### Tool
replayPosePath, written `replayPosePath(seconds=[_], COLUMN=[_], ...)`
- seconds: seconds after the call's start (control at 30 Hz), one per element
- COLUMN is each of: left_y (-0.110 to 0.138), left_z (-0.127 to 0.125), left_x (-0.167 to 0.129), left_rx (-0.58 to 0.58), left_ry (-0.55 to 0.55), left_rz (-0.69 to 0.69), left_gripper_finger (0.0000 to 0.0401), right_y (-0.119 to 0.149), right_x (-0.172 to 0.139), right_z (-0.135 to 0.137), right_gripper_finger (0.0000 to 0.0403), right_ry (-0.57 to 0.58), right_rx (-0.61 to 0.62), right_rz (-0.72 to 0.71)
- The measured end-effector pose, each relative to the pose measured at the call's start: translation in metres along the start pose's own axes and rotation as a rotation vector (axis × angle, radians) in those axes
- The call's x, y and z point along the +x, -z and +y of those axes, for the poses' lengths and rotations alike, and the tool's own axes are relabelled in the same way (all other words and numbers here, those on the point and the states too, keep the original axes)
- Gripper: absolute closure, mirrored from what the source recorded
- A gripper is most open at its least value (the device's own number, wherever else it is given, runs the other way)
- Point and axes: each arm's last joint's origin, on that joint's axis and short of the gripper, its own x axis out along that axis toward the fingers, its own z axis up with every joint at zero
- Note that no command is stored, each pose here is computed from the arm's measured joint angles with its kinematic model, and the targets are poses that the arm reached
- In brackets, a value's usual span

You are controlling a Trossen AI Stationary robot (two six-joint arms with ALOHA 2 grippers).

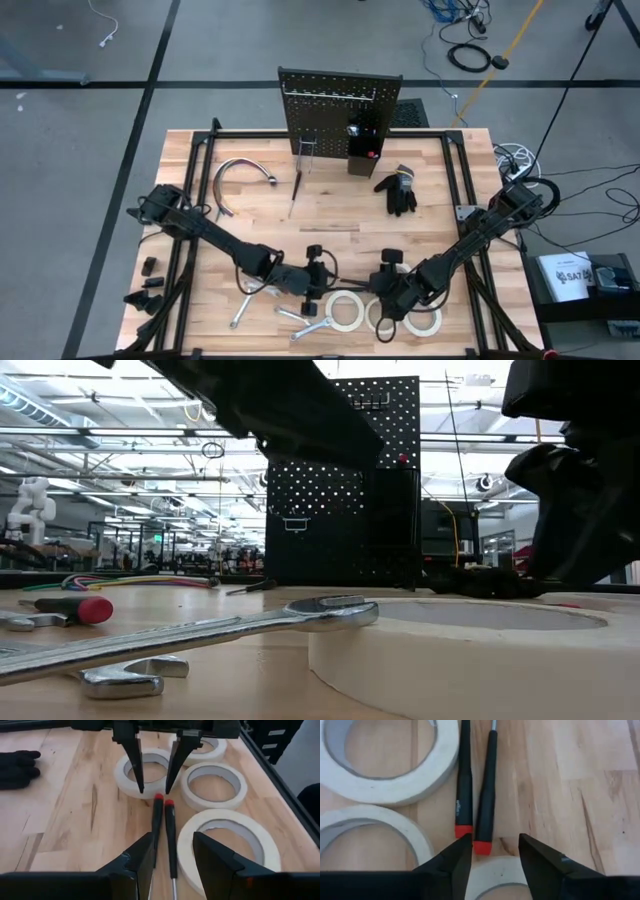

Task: Hang tools onto peg board
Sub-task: Put the black nut driver into the black bin on the peg board

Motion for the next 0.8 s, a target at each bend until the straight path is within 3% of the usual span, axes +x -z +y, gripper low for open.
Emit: replayPosePath(seconds=[0.37,0.57,0.8], left_y=[-0.006,-0.007,-0.007], left_z=[0.018,0.02,0.022], left_x=[0.005,0.006,0.007], left_rx=[-0.035,-0.023,-0.027], left_ry=[0.028,0.032,0.062], left_rz=[-0.025,-0.033,-0.026], left_gripper_finger=[0.0263,0.0263,0.0263], right_y=[0.011,0.02,0.022], right_x=[0.016,0.037,0.041], right_z=[-0.003,-0.001,-0.001], right_gripper_finger=[0.0259,0.0266,0.036], right_ry=[-0.028,0.016,0.04], right_rx=[0.014,-0.004,-0.002], right_rz=[-0.041,0.004,0.001])
